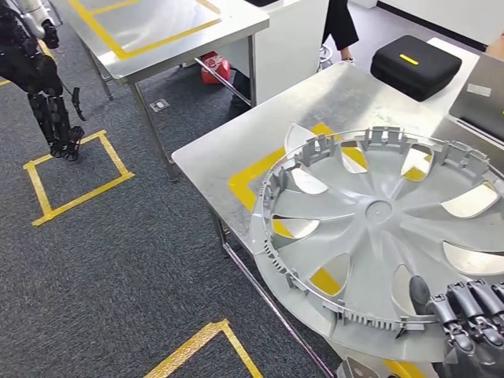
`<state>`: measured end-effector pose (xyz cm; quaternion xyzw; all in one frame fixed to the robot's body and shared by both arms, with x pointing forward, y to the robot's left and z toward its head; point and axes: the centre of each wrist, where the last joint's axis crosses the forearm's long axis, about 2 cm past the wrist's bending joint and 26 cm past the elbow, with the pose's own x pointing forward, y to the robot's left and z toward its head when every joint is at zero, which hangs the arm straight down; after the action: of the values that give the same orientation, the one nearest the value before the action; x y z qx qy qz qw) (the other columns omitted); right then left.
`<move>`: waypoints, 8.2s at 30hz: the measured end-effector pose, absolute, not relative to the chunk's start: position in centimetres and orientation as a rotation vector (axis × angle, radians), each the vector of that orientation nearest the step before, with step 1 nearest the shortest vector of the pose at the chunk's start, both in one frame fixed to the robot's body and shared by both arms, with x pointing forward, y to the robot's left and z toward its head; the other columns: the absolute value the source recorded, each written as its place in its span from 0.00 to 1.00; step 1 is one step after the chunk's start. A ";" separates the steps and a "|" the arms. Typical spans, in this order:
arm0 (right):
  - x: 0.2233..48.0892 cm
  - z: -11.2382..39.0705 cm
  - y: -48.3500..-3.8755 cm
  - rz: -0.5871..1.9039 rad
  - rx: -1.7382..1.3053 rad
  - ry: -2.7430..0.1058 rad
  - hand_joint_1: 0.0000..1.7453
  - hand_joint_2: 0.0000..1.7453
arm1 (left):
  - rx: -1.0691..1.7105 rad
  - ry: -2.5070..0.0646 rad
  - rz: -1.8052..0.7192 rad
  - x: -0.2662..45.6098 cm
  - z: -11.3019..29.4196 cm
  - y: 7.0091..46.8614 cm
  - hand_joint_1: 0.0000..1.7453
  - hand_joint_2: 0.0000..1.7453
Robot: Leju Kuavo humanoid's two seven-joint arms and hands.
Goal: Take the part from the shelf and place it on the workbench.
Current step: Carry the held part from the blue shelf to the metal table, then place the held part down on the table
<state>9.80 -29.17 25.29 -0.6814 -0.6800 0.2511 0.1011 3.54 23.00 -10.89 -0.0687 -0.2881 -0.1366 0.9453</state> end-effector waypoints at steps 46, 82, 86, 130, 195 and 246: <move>9.9 25.5 -29.5 0.741 -2.040 -1.998 1.00 1.00 | -0.153 -0.590 -0.277 3.7 -10.8 22.3 0.00 0.00; 10.0 25.4 -29.6 0.769 -2.045 -2.001 1.00 1.00 | -0.159 -0.594 -0.278 3.9 -10.8 22.3 0.00 0.00; 10.1 25.4 -29.6 0.765 -2.049 -2.003 1.00 1.00 | -0.157 -0.594 -0.279 3.9 -10.8 22.4 0.00 0.00; 10.3 25.3 -29.5 0.749 -2.039 -1.998 1.00 1.00 | -0.159 -0.591 -0.280 3.8 -10.8 22.5 0.00 0.00; 10.4 24.3 -29.4 0.827 -1.986 -2.011 1.00 1.00 | -0.162 -0.580 -0.301 3.3 -10.8 22.5 0.00 0.00; 18.4 11.7 -31.9 0.857 -1.599 -1.843 1.00 1.00 | -0.102 -0.498 -0.411 3.7 -11.1 25.0 0.00 0.00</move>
<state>18.35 -31.87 11.68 -0.5947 -0.6853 0.3186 0.2742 3.69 24.95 -11.07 -0.0499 -0.2448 -0.2020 0.9470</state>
